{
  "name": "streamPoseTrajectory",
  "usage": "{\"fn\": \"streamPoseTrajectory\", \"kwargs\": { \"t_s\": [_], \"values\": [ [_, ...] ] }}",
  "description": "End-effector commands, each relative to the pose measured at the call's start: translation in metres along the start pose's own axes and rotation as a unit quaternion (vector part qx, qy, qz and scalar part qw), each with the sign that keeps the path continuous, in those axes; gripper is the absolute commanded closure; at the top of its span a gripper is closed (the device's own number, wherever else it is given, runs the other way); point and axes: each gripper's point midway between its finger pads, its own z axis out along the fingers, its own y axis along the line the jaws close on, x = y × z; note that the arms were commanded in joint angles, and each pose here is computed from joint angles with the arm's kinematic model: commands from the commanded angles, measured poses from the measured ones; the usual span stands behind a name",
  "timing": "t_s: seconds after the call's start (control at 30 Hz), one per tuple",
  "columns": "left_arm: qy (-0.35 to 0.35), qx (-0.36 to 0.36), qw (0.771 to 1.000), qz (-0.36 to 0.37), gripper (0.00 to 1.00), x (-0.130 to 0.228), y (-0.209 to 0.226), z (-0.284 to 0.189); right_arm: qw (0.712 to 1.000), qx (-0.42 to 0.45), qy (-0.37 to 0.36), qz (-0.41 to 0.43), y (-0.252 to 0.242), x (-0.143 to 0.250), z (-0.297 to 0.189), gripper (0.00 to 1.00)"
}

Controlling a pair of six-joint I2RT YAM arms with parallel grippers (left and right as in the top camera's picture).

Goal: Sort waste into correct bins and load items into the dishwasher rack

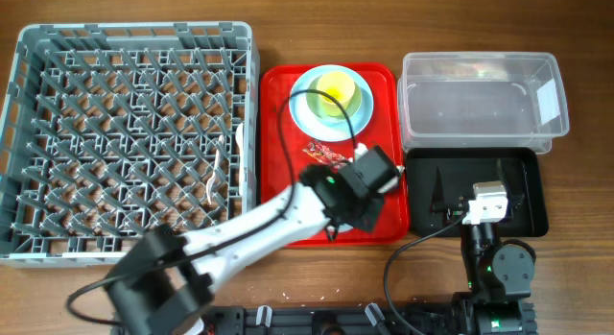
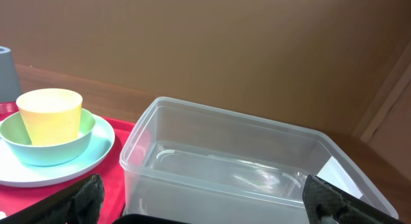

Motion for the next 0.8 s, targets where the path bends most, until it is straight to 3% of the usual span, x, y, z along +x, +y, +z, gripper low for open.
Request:
{"fn": "streamPoseTrajectory", "kwargs": {
  "t_s": [0.0,0.1,0.17,0.2,0.37,0.47,0.5,0.53,0.57,0.6,0.63,0.77],
  "values": [
    [0.001,-0.029,0.999,0.018,0.96,0.0,0.001,0.015,1.0,-0.005,-0.004,0.008,0.001,-0.002,0.0,0.0],
    [-0.01,-0.027,0.999,0.015,0.89,-0.006,0.001,0.013,1.0,-0.005,-0.004,0.008,0.001,-0.002,0.0,0.0],
    [-0.029,-0.019,0.999,0.006,0.74,-0.019,0.002,0.003,1.0,-0.005,-0.004,0.008,0.001,-0.002,0.0,0.0],
    [-0.066,-0.007,0.998,-0.01,0.6,-0.045,0.004,-0.021,1.0,-0.005,-0.004,0.008,0.001,-0.002,0.0,0.0],
    [-0.147,0.015,0.988,-0.046,0.56,-0.089,0.018,-0.079,1.0,-0.005,-0.004,0.008,0.001,-0.002,0.0,0.0],
    [-0.193,0.011,0.978,-0.082,0.5,-0.108,0.05,-0.115,1.0,-0.005,-0.004,0.008,0.001,-0.002,0.0,0.0],
    [-0.202,0.005,0.975,-0.096,0.33,-0.112,0.063,-0.123,1.0,-0.005,-0.004,0.008,0.001,-0.002,0.0,0.0],
    [-0.209,-0.004,0.971,-0.114,0.24,-0.113,0.08,-0.132,1.0,-0.005,-0.004,0.008,0.001,-0.002,0.0,0.0],
    [-0.211,-0.013,0.969,-0.13,0.22,-0.113,0.094,-0.137,1.0,-0.005,-0.004,0.008,0.001,-0.002,0.0,0.0],
    [-0.212,-0.021,0.966,-0.145,0.05,-0.112,0.108,-0.143,1.0,-0.005,-0.004,0.008,0.001,-0.002,0.0,0.0],
    [-0.209,-0.035,0.963,-0.166,0.0,-0.108,0.127,-0.148,1.0,-0.005,-0.004,0.008,0.001,-0.002,0.0,0.0],
    [-0.192,-0.075,0.95,-0.236,0.0,-0.093,0.186,-0.159,1.0,-0.005,-0.006,0.007,0.001,-0.003,0.0,0.0]
  ]
}}
